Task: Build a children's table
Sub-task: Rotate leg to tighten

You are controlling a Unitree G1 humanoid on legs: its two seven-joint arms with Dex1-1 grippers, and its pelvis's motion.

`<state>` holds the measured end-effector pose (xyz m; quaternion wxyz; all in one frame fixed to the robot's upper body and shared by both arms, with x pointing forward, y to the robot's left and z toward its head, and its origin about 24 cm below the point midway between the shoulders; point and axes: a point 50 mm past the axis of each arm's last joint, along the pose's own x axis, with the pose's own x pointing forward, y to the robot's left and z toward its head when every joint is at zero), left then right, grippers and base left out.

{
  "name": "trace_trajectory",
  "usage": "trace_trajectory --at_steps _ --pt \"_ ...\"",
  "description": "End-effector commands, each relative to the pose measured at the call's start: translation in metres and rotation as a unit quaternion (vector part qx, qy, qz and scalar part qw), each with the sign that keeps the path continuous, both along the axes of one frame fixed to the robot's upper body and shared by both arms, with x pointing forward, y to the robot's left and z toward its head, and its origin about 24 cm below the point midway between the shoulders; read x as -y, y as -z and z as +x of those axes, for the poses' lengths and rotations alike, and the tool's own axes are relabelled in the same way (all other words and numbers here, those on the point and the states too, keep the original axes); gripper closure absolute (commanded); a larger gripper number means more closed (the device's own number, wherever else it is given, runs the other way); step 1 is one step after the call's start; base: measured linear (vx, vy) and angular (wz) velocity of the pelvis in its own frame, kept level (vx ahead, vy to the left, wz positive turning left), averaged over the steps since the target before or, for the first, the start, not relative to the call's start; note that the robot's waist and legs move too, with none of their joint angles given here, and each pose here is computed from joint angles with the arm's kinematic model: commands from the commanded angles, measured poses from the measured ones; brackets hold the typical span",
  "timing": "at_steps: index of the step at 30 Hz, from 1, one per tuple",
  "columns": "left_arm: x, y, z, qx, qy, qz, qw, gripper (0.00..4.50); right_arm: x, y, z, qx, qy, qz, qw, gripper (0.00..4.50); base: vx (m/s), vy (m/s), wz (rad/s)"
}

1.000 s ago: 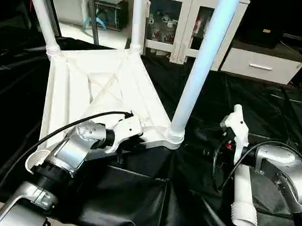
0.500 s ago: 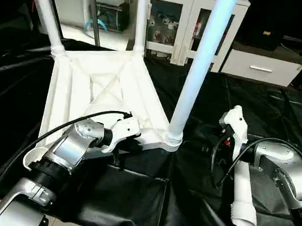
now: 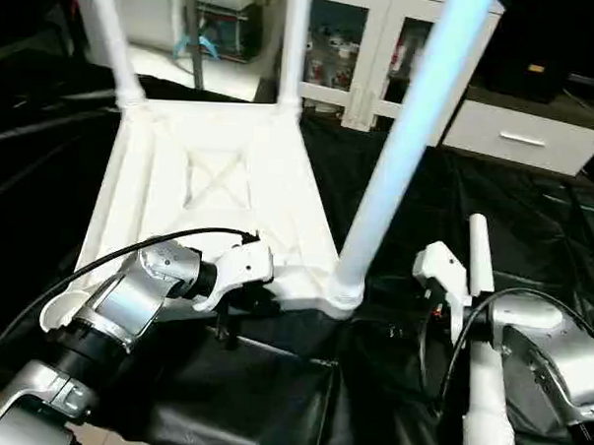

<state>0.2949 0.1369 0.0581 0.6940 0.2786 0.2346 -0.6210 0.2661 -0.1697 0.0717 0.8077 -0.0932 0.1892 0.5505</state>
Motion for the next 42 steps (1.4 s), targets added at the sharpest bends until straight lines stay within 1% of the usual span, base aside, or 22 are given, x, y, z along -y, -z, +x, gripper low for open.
trace_trajectory --at_steps 1,6,7,9,16,20,21,24,26,29,31,32,33,35,36,37,42 --pt "0.013 0.013 -0.015 -0.033 0.071 0.024 0.997 4.45 -0.001 -0.004 0.006 0.02 -0.009 -0.014 1.0 0.22 0.0 0.0 0.0" --pt "0.015 0.011 -0.014 -0.031 0.074 0.023 0.997 4.45 -0.002 -0.005 0.007 0.022 -0.028 -0.016 0.999 0.22 0.0 0.0 0.0" --pt "0.016 0.011 -0.013 -0.027 0.071 0.021 0.997 4.45 -0.003 -0.002 0.007 0.023 -0.036 -0.025 0.999 0.22 0.0 0.0 0.0" --pt "0.017 0.011 -0.013 -0.027 0.07 0.02 0.997 4.45 -0.004 -0.001 0.009 0.026 -0.029 -0.026 0.999 0.22 0.0 0.0 0.0" --pt "0.017 0.013 -0.011 -0.022 0.065 0.022 0.997 4.45 -0.005 0.003 0.012 0.027 -0.033 -0.03 0.999 0.22 0.0 0.0 0.0" --pt "0.016 0.013 -0.01 -0.019 0.06 0.023 0.998 4.45 -0.006 0.004 0.014 0.028 -0.028 -0.024 0.999 0.22 0.0 0.0 0.0" --pt "0.016 0.013 -0.01 -0.019 0.06 0.024 0.998 4.5 -0.006 0.004 0.015 0.028 -0.028 -0.022 0.999 0.52 0.0 0.0 0.0" --pt "0.015 0.014 -0.01 -0.019 0.057 0.025 0.998 4.5 -0.008 0.005 0.016 0.027 -0.031 -0.022 0.999 0.65 0.0 0.0 0.0" --pt "0.014 0.014 -0.01 -0.019 0.056 0.027 0.998 4.5 -0.009 0.006 0.017 0.024 -0.034 -0.02 0.999 0.98 0.0 0.0 0.0" --pt "0.013 0.014 -0.009 -0.018 0.053 0.028 0.998 4.5 -0.009 0.008 0.017 0.02 -0.039 -0.022 0.999 1.04 0.0 0.0 0.0" --pt "0.012 0.014 -0.009 -0.018 0.052 0.029 0.998 4.5 -0.009 0.009 0.017 0.019 -0.041 -0.023 0.999 1.31 0.0 0.0 0.0" --pt "0.012 0.014 -0.009 -0.018 0.052 0.03 0.998 4.5 -0.009 0.009 0.017 0.02 -0.042 -0.025 0.999 1.31 0.0 0.0 0.0" --pt "0.012 0.014 -0.009 -0.017 0.052 0.03 0.998 4.5 -0.009 0.009 0.017 0.02 -0.042 -0.027 0.999 1.45 0.0 0.0 0.0" --pt "0.011 0.014 -0.009 -0.017 0.052 0.031 0.998 4.5 -0.008 0.011 0.017 0.021 -0.046 -0.034 0.998 1.49 0.0 0.0 0.0" --pt "0.011 0.014 -0.009 -0.017 0.051 0.032 0.998 4.5 -0.008 0.012 0.017 0.02 -0.046 -0.035 0.998 1.68 0.0 0.0 0.0" --pt "0.011 0.014 -0.008 -0.016 0.051 0.033 0.998 4.5 -0.007 0.012 0.017 0.02 -0.046 -0.035 0.998 1.78 0.0 0.0 0.0" --pt "0.01 0.015 -0.008 -0.015 0.051 0.037 0.998 4.5 -0.007 0.015 0.015 0.016 -0.044 -0.035 0.998 1.91 0.0 0.0 0.0"
